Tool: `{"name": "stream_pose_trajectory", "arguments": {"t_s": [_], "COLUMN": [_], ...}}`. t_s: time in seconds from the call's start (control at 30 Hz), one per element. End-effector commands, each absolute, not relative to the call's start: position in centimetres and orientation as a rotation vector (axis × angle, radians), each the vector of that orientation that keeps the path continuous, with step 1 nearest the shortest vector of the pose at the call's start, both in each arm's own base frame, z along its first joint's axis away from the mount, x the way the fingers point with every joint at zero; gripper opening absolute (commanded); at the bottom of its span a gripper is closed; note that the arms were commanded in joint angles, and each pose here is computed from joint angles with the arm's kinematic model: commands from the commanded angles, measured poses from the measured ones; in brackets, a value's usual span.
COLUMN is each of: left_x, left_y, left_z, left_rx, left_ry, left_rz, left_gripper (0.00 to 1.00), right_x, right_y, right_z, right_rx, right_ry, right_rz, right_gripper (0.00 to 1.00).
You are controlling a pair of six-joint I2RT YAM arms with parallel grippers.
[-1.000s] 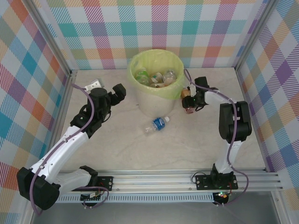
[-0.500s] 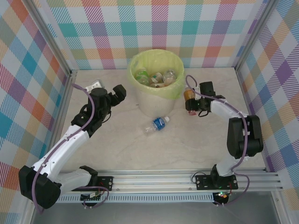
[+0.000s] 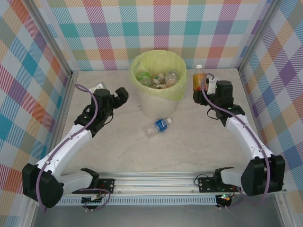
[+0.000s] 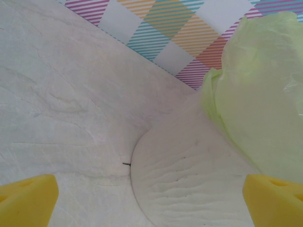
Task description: Put the plastic bottles in the bin
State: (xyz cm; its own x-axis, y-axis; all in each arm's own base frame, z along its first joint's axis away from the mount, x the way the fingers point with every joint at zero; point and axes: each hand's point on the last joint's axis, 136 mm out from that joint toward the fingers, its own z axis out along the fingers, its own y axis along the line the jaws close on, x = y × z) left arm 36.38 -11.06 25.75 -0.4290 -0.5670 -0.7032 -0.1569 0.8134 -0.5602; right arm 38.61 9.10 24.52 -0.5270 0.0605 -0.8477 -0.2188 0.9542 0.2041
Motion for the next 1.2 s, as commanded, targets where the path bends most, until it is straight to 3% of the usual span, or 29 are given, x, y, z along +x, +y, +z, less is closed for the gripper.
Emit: {"name": "stream_pose_trajectory", "arguments": {"t_s": [0.0, 0.23, 0.4, 0.8, 1.17], "left_x": [36.3, 35.8, 35.0, 33.3, 33.2], "left_y": [-10.5, -9.9, -9.2, -8.3, -7.9], "left_z": [24.5, 23.9, 23.6, 22.4, 23.0], "left_rx": [-0.562, -0.573, -0.596, -0.583, -0.585], "left_ry": [2.021, 2.040, 2.032, 2.091, 2.093], "left_rz": [-0.503, -0.499, -0.497, -0.463, -0.443], "left_gripper": [1.00, 1.00, 1.00, 1.00, 1.00], "right_x": [38.4, 38.5, 39.5, 41.3, 46.8], "right_y": [10.7, 15.0, 18.5, 25.6, 26.3], "right_z": [29.7, 38.4, 41.5, 38.8, 36.4], "right_rx": [-0.182, -0.385, -0.534, -0.930, -1.434], "right_ry": [1.993, 1.814, 1.746, 1.794, 1.479], "right_rz": [0.433, 0.575, 0.561, 0.511, 0.015], "right_gripper": [0.45, 0.45, 0.45, 0.46, 0.52]}}
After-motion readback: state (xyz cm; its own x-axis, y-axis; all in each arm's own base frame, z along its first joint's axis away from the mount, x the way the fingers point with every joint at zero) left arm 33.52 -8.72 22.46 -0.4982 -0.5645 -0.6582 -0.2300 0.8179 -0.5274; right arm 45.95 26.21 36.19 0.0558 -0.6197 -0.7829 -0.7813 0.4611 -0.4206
